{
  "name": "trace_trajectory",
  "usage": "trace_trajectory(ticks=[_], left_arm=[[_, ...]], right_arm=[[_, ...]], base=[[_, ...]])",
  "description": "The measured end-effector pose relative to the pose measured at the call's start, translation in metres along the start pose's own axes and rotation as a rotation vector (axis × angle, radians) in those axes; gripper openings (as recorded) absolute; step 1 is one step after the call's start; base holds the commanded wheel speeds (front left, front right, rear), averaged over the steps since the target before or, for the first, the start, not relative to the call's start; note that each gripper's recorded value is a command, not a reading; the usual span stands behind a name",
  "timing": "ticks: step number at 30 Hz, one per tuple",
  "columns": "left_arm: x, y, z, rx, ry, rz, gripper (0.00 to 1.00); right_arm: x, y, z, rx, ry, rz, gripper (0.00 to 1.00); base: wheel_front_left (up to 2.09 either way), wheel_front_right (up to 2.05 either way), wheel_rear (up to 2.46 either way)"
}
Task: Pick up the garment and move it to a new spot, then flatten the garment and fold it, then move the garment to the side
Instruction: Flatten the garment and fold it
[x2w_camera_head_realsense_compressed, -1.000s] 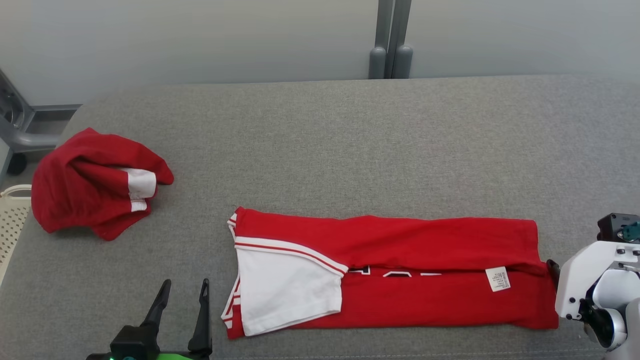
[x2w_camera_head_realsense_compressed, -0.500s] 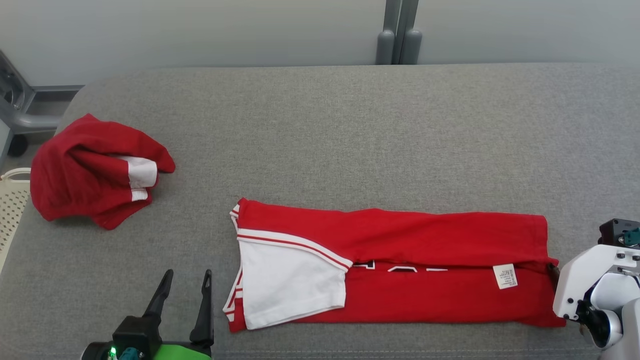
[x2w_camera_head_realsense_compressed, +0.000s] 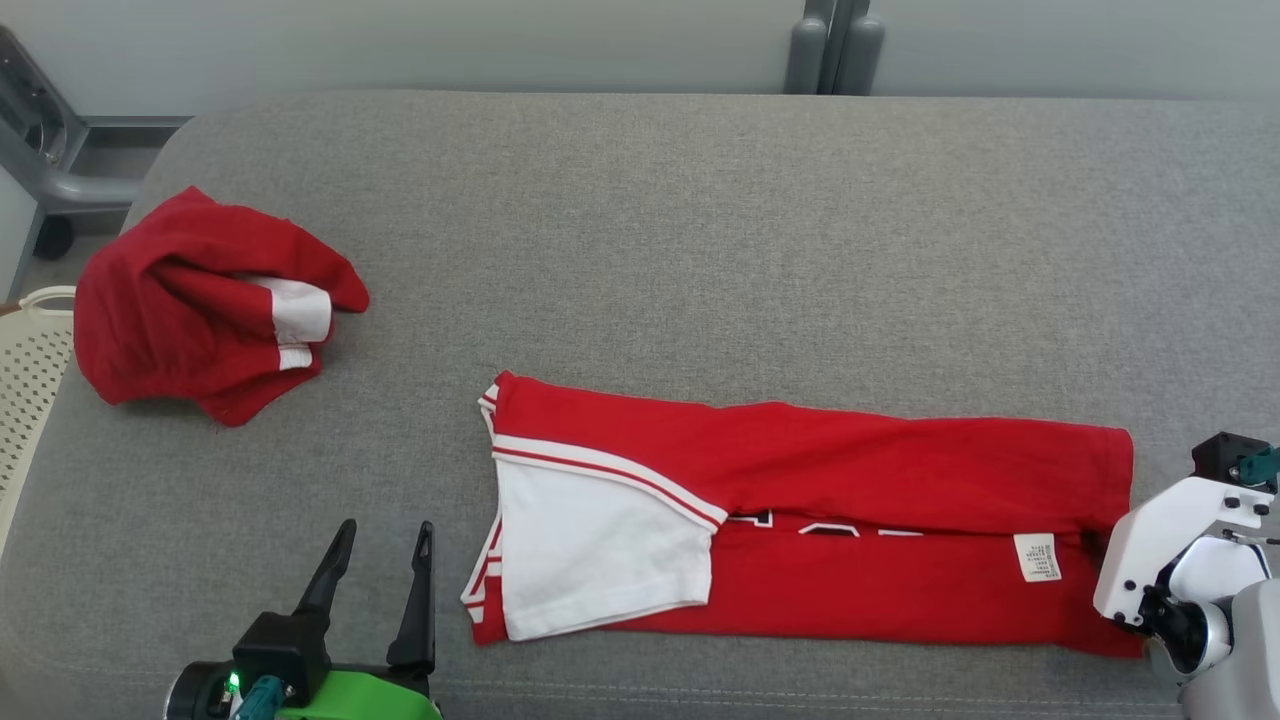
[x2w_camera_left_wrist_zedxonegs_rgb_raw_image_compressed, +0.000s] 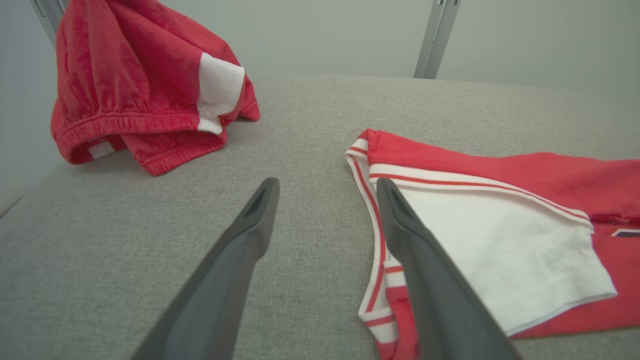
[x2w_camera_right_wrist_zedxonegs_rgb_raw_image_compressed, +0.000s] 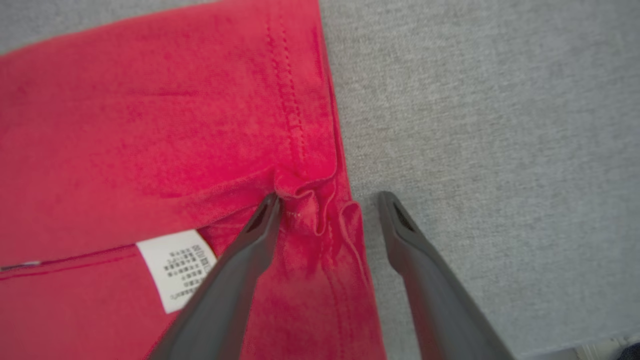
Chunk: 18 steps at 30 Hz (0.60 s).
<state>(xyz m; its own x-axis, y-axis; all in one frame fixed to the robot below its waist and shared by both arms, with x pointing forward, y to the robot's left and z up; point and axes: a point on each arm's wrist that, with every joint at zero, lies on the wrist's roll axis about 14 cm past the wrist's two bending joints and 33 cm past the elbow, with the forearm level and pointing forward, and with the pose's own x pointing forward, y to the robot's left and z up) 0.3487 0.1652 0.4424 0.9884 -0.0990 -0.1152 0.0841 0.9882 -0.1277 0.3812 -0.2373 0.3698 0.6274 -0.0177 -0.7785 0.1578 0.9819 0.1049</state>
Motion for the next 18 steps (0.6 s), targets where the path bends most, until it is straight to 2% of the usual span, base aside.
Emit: trace_trajectory(ticks=[1, 2, 4, 5, 11, 18], left_arm=[[0.0, 0.001, -0.001, 0.0, 0.002, 0.002, 1.0], [-0.001, 0.002, -0.001, -0.001, 0.003, 0.005, 1.0], [-0.001, 0.003, -0.001, -0.003, 0.003, 0.008, 1.0], [-0.001, 0.004, -0.001, -0.002, 0.004, 0.009, 1.0], [-0.001, 0.003, 0.001, -0.003, -0.003, 0.008, 1.0], [-0.001, 0.0, 0.005, -0.001, -0.017, -0.002, 1.0]], right_arm=[[0.001, 0.0, 0.0, 0.002, 0.004, 0.0, 0.47], [0.002, 0.001, -0.001, 0.006, 0.011, 0.001, 0.47], [0.004, 0.002, 0.0, 0.017, 0.017, 0.004, 0.28], [0.004, 0.001, -0.001, 0.024, 0.019, -0.004, 0.0], [0.002, -0.002, 0.001, 0.035, 0.003, -0.026, 0.0], [-0.007, -0.023, 0.014, 0.082, -0.047, -0.076, 0.0]], base=[[0.0, 0.0, 0.0], [0.0, 0.0, 0.0], [0.0, 0.0, 0.0], [0.0, 0.0, 0.0], [0.0, 0.0, 0.0], [0.0, 0.0, 0.0]])
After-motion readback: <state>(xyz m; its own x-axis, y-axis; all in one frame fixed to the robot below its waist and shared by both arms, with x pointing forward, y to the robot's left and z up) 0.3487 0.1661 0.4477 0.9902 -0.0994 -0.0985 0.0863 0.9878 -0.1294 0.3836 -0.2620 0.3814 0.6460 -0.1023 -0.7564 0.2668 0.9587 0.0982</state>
